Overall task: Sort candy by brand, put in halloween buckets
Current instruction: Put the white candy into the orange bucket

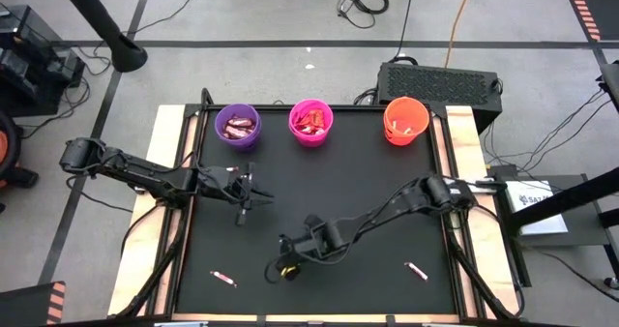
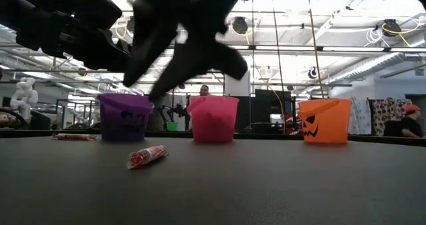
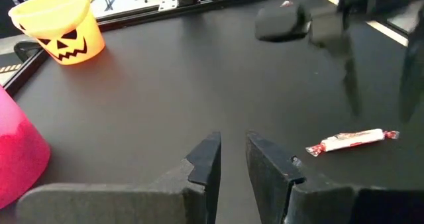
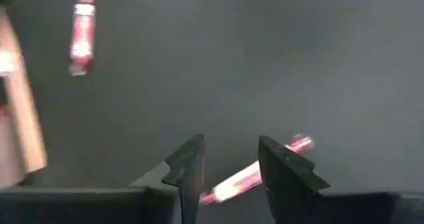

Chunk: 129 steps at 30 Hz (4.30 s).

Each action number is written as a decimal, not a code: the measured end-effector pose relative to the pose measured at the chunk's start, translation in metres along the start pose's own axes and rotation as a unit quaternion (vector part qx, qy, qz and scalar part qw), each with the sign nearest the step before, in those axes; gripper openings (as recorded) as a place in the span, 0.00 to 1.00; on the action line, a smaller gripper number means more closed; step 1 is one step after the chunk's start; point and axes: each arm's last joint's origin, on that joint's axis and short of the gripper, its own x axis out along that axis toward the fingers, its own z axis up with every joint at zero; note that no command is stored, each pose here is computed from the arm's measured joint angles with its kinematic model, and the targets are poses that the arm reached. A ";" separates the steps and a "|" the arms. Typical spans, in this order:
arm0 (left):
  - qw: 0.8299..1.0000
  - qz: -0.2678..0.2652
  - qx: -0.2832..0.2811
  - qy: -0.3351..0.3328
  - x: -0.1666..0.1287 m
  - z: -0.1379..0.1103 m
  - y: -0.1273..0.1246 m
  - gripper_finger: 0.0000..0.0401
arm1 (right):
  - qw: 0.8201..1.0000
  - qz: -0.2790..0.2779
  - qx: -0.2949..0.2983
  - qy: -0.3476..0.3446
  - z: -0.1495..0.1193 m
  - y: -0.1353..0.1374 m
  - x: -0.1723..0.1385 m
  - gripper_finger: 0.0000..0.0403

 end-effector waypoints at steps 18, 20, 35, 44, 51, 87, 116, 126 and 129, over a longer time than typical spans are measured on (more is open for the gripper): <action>1.000 0.000 0.000 0.000 0.000 0.000 0.000 0.20 | 0.997 -0.082 0.005 0.005 -0.031 -0.001 0.029 0.33; 1.000 0.000 0.000 0.000 0.000 0.000 0.000 0.20 | 0.996 -0.084 0.006 0.010 -0.037 -0.001 0.033 0.33; 1.000 0.000 0.000 -0.001 0.000 0.000 0.000 0.20 | 0.996 -0.090 -0.018 0.014 -0.045 -0.002 0.048 0.32; 1.000 0.000 0.000 -0.001 0.000 0.000 0.000 0.20 | 0.994 -0.090 -0.056 0.031 -0.043 -0.004 0.045 0.08; 1.000 0.000 0.000 -0.001 0.000 0.000 0.000 0.20 | 0.982 -0.126 -0.117 0.080 -0.031 0.001 0.020 0.06; 1.000 0.000 -0.009 0.002 0.011 -0.006 0.000 0.20 | 0.839 -0.518 0.164 0.025 0.087 -0.377 -0.180 0.07; 0.974 0.009 -0.094 0.204 -0.006 0.017 0.004 0.20 | 0.945 -0.283 0.147 0.066 0.088 -0.338 -0.156 0.42; 0.898 0.081 -0.104 0.420 -0.054 0.066 0.016 0.20 | 0.988 -0.120 0.022 -0.095 0.097 -0.229 -0.107 0.40; 0.878 0.087 -0.118 0.455 -0.061 0.063 0.015 0.20 | 0.989 -0.062 -0.020 -0.133 0.093 -0.197 -0.075 0.40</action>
